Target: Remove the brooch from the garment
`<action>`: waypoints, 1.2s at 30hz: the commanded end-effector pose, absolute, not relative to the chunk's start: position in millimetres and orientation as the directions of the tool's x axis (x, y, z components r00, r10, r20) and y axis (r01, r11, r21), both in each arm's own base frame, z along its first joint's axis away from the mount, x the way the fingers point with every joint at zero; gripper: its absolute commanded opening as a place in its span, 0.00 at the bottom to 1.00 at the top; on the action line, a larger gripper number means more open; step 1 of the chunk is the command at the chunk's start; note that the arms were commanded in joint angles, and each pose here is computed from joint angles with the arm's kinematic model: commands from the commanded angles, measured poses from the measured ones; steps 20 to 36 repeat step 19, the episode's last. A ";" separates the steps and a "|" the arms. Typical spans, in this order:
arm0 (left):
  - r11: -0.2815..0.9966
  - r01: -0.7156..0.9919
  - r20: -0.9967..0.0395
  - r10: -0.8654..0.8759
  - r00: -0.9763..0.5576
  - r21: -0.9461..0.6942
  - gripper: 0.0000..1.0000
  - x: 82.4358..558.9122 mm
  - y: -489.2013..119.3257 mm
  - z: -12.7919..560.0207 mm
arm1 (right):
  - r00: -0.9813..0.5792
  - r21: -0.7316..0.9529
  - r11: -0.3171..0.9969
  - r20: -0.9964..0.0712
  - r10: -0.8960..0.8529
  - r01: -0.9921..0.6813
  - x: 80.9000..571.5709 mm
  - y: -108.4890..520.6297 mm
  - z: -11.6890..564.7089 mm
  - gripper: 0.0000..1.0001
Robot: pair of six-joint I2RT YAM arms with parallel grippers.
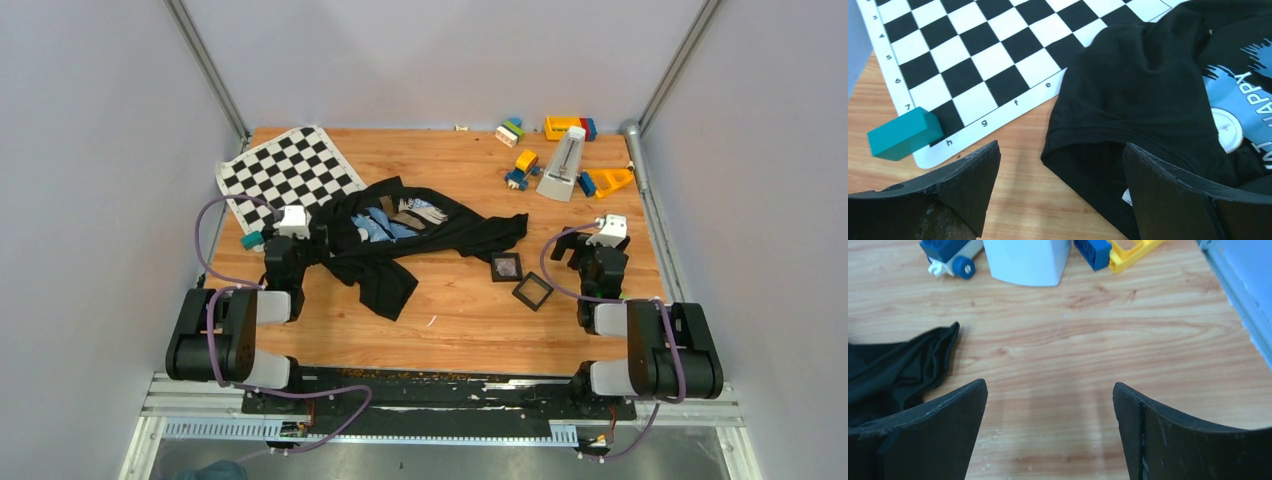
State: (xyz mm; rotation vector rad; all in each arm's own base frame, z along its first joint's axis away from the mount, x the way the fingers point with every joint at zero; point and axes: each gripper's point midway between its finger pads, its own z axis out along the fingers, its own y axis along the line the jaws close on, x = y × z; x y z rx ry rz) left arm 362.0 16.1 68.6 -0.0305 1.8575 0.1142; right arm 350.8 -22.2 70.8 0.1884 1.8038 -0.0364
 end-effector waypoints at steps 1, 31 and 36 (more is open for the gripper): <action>0.997 -0.029 -0.992 0.067 -0.111 0.071 1.00 384.5 8.3 113.8 | -0.066 0.113 0.993 -0.991 0.116 0.039 365.4 -13.7 107.1 1.00; 0.997 -0.024 -0.991 0.068 -0.117 0.072 1.00 384.2 7.5 112.4 | -0.093 0.121 0.992 -0.988 0.124 0.044 366.5 -13.7 105.6 1.00; 0.997 -0.024 -0.991 0.068 -0.117 0.072 1.00 384.2 7.5 112.4 | -0.093 0.121 0.992 -0.988 0.124 0.044 366.5 -13.7 105.6 1.00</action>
